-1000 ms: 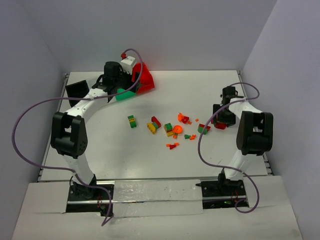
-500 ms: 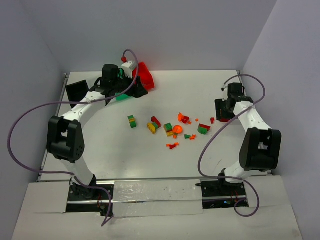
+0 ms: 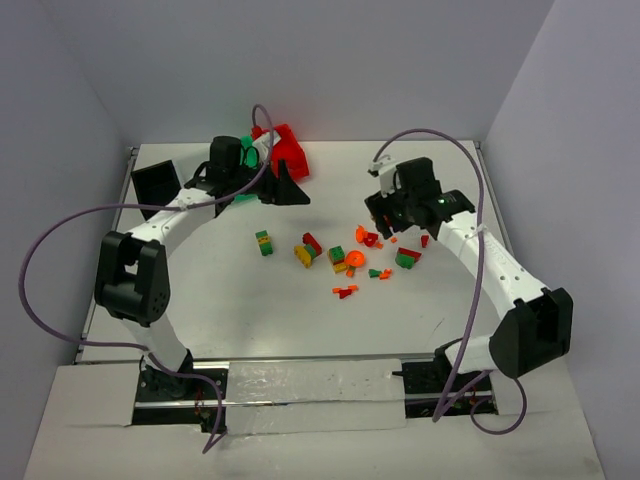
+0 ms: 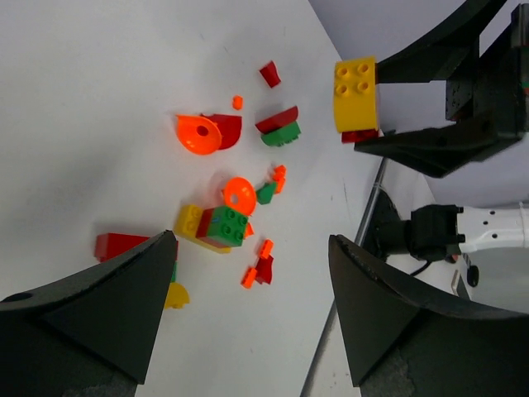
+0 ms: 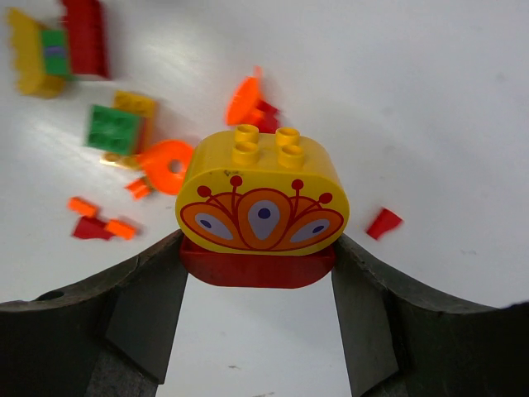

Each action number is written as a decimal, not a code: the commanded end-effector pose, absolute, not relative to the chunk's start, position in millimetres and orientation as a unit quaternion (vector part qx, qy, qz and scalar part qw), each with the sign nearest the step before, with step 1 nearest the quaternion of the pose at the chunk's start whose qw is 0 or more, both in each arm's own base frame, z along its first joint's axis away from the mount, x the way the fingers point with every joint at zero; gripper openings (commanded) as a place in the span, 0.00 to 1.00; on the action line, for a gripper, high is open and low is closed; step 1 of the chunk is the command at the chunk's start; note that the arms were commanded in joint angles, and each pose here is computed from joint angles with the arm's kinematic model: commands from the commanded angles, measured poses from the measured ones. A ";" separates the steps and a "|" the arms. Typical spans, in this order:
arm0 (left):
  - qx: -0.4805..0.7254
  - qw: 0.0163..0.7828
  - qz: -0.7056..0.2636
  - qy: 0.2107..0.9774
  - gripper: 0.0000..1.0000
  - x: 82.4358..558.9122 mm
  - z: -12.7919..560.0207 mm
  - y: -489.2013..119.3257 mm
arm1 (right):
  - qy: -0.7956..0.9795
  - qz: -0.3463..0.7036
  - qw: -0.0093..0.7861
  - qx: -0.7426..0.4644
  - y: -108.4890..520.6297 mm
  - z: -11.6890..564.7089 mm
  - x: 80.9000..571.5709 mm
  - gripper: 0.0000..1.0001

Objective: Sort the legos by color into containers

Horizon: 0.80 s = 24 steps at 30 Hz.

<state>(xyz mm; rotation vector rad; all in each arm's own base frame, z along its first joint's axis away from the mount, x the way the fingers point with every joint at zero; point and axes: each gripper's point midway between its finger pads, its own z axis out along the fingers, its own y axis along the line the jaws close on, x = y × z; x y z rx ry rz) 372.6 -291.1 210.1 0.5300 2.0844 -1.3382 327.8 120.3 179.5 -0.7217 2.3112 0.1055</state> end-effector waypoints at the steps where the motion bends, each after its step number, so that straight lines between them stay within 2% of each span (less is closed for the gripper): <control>1: 0.239 0.268 -0.533 0.766 0.84 339.3 213.4 -319.3 | 0.865 0.069 0.369 -0.333 164.5 202.6 316.0 0.63; 10: 0.267 0.226 -0.568 0.745 0.86 304.2 217.3 -341.7 | 0.838 0.079 0.369 -0.394 213.2 207.3 298.3 0.63; 24: 0.270 0.184 -0.588 0.740 0.84 287.8 210.5 -354.2 | 0.819 0.083 0.369 -0.432 239.1 210.9 288.8 0.63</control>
